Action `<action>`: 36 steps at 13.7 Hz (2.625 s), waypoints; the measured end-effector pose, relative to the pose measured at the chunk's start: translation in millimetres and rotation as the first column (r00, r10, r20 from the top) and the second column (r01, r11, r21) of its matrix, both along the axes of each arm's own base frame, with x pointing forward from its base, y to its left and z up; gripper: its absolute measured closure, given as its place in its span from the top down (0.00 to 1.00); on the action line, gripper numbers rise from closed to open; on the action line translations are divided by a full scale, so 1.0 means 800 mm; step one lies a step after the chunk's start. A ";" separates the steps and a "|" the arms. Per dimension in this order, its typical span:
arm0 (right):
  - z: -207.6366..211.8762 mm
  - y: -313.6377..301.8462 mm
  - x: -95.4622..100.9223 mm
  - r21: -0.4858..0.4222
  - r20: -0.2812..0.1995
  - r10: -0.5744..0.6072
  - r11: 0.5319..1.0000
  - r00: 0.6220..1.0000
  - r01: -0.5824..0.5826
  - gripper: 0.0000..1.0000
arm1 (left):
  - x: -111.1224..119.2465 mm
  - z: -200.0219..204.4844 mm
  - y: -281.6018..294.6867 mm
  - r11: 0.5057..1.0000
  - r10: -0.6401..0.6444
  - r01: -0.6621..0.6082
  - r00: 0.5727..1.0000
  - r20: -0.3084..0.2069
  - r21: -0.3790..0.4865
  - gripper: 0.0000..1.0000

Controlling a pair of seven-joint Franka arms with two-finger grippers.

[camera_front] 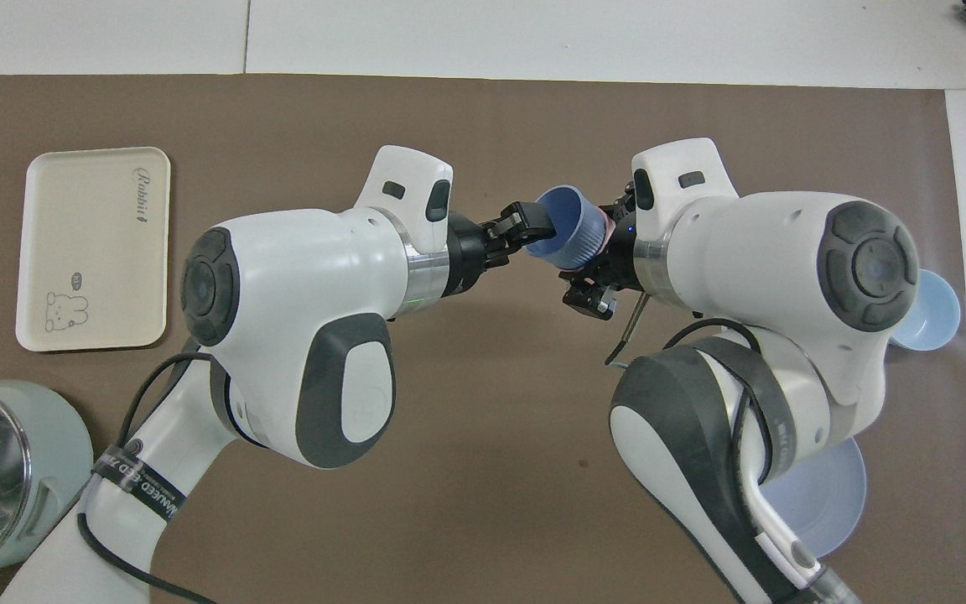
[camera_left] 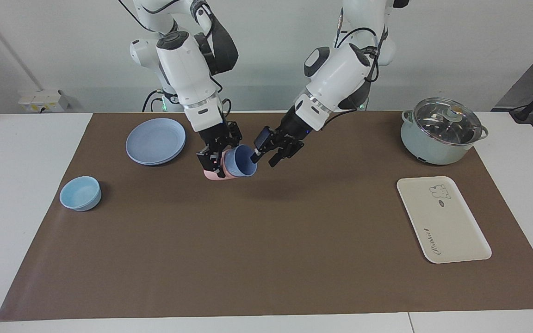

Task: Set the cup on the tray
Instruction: 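Pass the blue cup from the right gripper to the left gripper, then carry the blue cup with the left gripper while the right gripper withdraws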

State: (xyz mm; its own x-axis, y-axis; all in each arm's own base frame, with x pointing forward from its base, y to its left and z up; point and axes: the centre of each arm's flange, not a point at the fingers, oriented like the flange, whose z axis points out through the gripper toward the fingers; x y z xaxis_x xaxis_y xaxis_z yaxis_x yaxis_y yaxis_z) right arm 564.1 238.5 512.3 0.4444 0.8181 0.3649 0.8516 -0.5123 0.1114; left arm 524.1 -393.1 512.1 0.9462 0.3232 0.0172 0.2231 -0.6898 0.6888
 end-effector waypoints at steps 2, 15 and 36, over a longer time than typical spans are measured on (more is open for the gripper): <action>0.000 0.000 0.000 -0.006 0.002 0.002 1.000 1.000 -0.002 0.86 | -0.006 -0.007 -0.010 1.000 -0.010 0.010 1.000 -0.002 0.003 0.59; 0.002 -0.005 0.002 -0.014 -0.005 0.000 1.000 1.000 0.000 0.86 | 0.019 0.024 0.000 0.999 -0.035 0.035 0.999 -0.014 -0.001 0.07; -0.193 -0.337 0.062 0.604 0.210 -0.251 0.794 0.945 0.077 0.86 | 0.117 -0.046 0.706 0.807 -0.254 0.089 0.945 0.207 0.584 0.07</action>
